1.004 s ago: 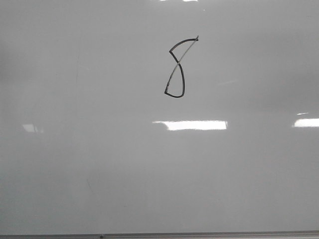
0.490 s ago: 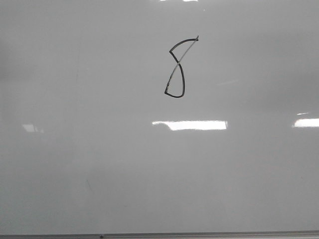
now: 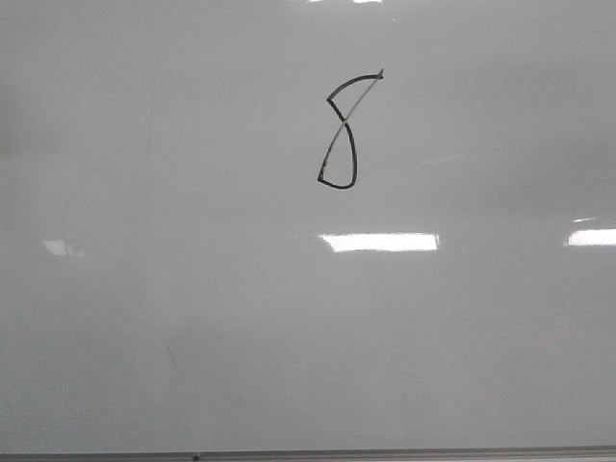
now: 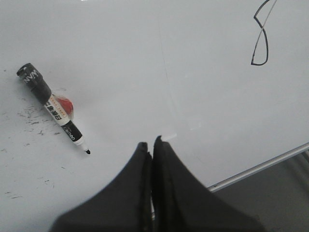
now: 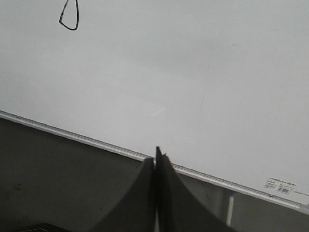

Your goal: Write number 8 on whiteboard

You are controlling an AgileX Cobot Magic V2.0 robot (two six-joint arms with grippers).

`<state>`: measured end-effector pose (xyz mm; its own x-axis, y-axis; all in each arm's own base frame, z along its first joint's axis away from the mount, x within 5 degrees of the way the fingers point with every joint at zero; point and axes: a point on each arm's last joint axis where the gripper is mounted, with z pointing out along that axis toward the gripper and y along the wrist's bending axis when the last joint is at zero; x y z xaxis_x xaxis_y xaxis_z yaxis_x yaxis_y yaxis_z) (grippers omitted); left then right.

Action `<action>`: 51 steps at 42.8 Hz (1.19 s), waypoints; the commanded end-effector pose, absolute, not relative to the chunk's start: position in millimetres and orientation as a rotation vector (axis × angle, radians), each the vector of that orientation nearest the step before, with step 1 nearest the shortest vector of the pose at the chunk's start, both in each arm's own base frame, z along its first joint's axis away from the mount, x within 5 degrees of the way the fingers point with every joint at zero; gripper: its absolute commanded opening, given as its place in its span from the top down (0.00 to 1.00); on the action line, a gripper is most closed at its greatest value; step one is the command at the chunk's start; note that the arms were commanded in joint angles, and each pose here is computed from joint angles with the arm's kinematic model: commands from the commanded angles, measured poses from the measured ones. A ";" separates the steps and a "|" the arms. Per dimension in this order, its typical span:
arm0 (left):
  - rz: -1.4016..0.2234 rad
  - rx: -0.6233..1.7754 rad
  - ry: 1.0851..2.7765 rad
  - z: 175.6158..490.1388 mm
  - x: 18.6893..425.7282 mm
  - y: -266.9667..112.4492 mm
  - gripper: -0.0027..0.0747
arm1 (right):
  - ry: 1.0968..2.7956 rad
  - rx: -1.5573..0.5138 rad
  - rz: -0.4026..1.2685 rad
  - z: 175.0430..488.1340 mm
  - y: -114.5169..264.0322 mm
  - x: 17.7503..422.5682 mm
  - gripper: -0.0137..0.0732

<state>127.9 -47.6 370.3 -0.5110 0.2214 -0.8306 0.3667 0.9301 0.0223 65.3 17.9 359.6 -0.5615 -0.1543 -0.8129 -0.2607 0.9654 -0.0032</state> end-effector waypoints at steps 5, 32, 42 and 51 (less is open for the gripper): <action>-0.220 0.399 2.026 385.4 128.8 -49.4 0.99 | 2.098 -0.269 0.138 371.4 17.3 67.8 0.92; -0.075 0.190 1.844 358.2 98.9 -15.7 0.99 | 2.098 -0.269 0.138 371.4 17.3 67.8 0.92; 0.005 0.094 1.591 300.9 73.0 -4.0 0.99 | 2.098 -0.269 0.138 371.4 17.3 67.8 0.92; 0.044 0.046 1.474 251.1 59.6 -0.2 0.99 | 2.098 -0.269 0.138 371.4 17.3 67.8 0.92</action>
